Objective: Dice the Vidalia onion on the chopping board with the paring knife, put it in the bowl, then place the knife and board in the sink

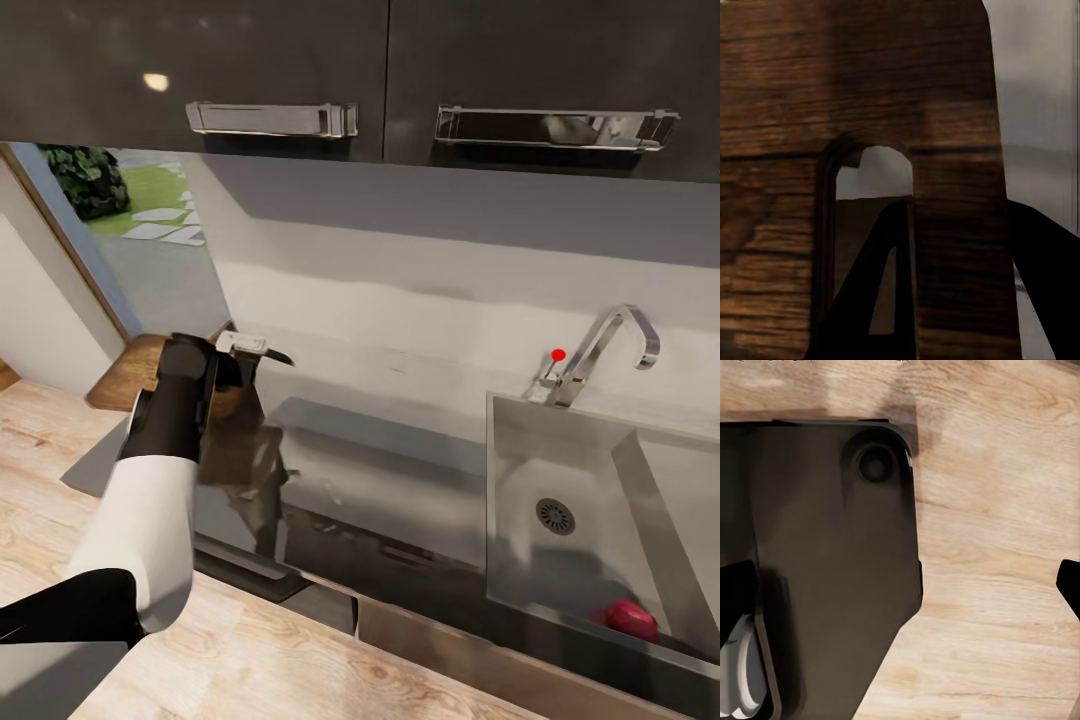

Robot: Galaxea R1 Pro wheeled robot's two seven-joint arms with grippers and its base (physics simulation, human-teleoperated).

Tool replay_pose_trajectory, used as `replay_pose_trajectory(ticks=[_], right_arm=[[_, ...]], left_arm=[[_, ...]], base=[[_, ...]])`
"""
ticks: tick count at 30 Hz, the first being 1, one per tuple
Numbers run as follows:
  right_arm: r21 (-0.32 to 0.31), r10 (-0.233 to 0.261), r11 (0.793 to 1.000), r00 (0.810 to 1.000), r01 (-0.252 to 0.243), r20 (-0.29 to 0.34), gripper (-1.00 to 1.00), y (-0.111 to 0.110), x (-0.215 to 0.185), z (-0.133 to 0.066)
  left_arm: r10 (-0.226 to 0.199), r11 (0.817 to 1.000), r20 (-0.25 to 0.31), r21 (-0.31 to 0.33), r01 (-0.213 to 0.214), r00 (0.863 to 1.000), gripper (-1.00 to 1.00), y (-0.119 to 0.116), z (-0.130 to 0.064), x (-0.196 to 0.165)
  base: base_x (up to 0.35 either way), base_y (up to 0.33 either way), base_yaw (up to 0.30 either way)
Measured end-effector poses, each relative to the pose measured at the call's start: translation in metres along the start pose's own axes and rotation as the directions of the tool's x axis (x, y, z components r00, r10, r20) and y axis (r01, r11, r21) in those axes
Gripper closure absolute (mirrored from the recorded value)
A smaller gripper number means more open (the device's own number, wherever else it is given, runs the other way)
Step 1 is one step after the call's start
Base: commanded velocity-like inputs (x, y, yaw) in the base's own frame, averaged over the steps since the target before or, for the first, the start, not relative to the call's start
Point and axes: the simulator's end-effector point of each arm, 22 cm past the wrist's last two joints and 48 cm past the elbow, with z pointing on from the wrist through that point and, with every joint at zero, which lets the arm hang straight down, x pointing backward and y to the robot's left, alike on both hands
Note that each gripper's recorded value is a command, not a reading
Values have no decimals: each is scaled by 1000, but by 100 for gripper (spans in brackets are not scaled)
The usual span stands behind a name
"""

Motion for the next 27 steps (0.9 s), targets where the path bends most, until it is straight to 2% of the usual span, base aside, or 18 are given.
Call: replay_pose_trajectory(ticks=[5,17,27], right_arm=[[2,2,1000,1000,-2,6,-100,-1,-2,1],[3,6,1000,1000,-6,18,-100,-1,-7,1],[4,8,1000,1000,-8,20,-100,-2,-8,1]], left_arm=[[4,1000,-17,19,-4,1000,100,-10,4,5],[2,1000,-14,26,-2,1000,100,-13,0,2],[1,1000,-11,24,0,1000,100,-11,-2,1]], base=[[0,-86,-73],[-6,-122,-183],[0,-49,-22]])
